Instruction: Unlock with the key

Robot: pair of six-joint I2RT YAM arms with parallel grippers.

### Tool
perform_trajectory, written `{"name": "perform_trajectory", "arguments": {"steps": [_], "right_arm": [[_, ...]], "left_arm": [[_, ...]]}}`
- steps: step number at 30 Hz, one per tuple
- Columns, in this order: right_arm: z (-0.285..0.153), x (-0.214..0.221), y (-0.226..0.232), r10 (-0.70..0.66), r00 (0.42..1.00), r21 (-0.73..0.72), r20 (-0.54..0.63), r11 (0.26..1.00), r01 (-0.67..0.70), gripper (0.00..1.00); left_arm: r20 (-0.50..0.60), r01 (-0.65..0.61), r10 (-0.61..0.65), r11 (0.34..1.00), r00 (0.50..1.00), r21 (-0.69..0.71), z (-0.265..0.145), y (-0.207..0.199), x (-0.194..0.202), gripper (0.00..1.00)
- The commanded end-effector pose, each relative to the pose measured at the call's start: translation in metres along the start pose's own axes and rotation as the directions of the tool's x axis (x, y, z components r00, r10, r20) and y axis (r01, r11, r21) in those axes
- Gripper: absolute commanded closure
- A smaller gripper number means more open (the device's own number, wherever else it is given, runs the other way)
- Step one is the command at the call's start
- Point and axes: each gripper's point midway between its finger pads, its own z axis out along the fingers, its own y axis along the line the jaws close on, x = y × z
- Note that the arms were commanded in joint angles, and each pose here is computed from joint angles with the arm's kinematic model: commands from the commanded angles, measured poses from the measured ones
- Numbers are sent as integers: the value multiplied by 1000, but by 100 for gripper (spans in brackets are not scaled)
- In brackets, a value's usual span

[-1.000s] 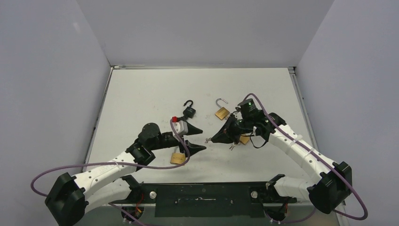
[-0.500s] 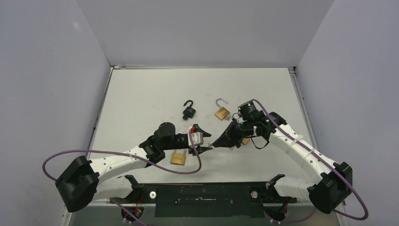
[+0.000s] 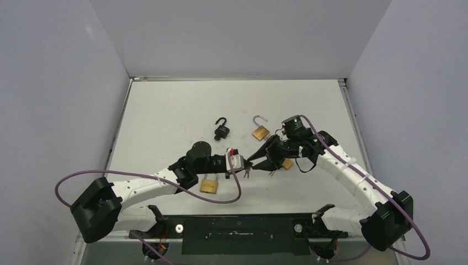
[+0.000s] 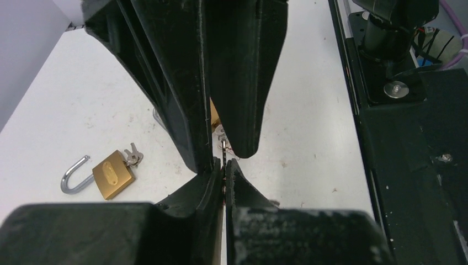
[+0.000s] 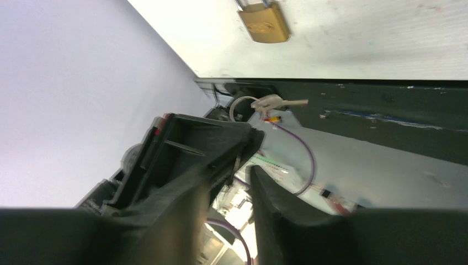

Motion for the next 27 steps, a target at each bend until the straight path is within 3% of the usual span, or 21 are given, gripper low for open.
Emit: {"name": "perform_trajectory", "arguments": {"steps": [1,3,5,8,10,12,14,18,21,23,27], "right_arm": [[-13,7,27,-76,997,-136,-13,988,73,52],[-22,-1,36,-132,990,-176,42,975,137,33],[-33,-14,49,-210,970,-232,121,944,233,22],[-54,-24,75,-363,893,-346,267,829,440,15],[-63,-22,88,-471,803,-383,365,710,591,13],[-72,-18,97,-563,684,-384,464,568,728,12],[-84,-10,102,-601,577,-375,552,440,816,11],[-111,11,110,-570,427,-378,702,209,902,5],[-117,28,110,-573,385,-394,724,115,912,3],[-110,34,109,-598,360,-386,716,91,918,2],[-89,50,112,-656,301,-354,692,56,934,1]], "left_arm": [[105,49,-41,996,994,-72,4,17,-33,100],[138,108,-96,991,986,-84,2,18,-38,100],[180,172,-155,982,971,-82,-1,17,-45,100],[244,305,-279,950,929,-74,-5,18,-59,100],[297,421,-387,905,873,-58,-8,22,-74,100],[336,536,-494,843,802,-41,-12,28,-88,100],[381,661,-608,750,696,-12,-17,35,-105,100],[473,819,-733,573,489,42,-33,58,-133,100],[512,901,-798,422,319,96,-42,75,-143,100],[519,923,-821,358,238,141,-48,81,-149,100],[516,938,-843,288,151,195,-53,89,-157,100]]}}
